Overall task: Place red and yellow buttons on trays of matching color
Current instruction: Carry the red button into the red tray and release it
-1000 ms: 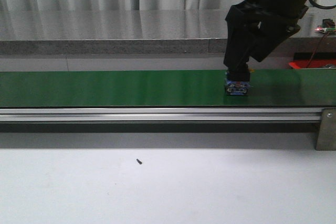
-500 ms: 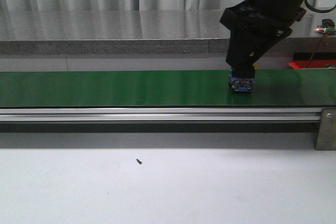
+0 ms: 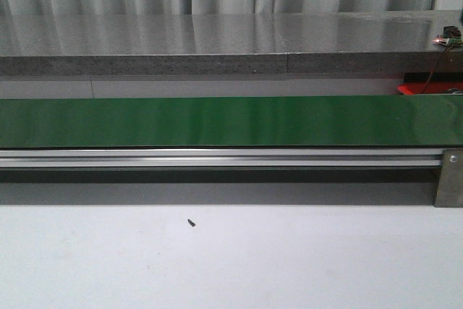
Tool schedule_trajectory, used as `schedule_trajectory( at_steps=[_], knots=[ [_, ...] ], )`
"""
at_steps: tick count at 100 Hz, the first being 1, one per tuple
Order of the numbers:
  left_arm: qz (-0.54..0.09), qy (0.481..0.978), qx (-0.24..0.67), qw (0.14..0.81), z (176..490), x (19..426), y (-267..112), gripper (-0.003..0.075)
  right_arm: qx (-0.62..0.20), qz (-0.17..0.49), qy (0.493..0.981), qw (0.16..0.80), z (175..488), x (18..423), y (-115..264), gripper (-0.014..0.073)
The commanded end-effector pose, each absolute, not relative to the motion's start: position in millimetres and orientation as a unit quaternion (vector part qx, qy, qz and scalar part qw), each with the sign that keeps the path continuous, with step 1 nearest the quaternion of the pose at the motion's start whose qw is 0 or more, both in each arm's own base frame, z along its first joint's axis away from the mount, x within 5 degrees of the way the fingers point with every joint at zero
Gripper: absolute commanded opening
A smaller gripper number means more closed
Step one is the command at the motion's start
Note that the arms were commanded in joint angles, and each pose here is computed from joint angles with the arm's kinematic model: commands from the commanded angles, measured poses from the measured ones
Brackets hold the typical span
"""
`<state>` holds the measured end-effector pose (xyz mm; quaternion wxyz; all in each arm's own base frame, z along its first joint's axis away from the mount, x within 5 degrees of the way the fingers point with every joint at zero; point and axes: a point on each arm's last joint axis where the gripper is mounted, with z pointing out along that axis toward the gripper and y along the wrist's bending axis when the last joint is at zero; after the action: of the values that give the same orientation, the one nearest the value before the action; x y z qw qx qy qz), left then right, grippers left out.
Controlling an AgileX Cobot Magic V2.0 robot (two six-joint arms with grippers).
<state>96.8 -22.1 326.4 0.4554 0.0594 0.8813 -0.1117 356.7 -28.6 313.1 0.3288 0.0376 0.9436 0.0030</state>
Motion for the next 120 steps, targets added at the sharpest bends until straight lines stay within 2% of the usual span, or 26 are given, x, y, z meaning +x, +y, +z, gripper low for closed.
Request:
schedule_trajectory(
  at_steps=[1,18,42,85,120],
  knots=[
    [-0.120,0.863,0.051,0.488,338.4,99.4,-22.9,-0.0020,0.071,-0.018,0.916,0.395,345.9,349.7,-52.7,0.0143],
    [-0.120,0.863,0.051,0.488,338.4,99.4,-22.9,-0.0020,0.130,-0.045,0.907,0.398,342.2,345.4,-99.9,0.0143],
    [-0.120,0.863,0.051,0.488,338.4,99.4,-22.9,-0.0020,0.167,-0.059,0.907,0.381,323.4,366.7,-139.0,0.0143],
    [-0.120,0.863,0.051,0.488,338.4,99.4,-22.9,-0.0020,0.174,-0.052,0.914,0.363,271.3,433.5,-166.4,0.0143],
    [-0.120,0.863,0.051,0.488,338.4,99.4,-22.9,-0.0020,0.176,-0.048,0.920,0.346,238.4,451.6,-173.5,0.0143]
  ],
)
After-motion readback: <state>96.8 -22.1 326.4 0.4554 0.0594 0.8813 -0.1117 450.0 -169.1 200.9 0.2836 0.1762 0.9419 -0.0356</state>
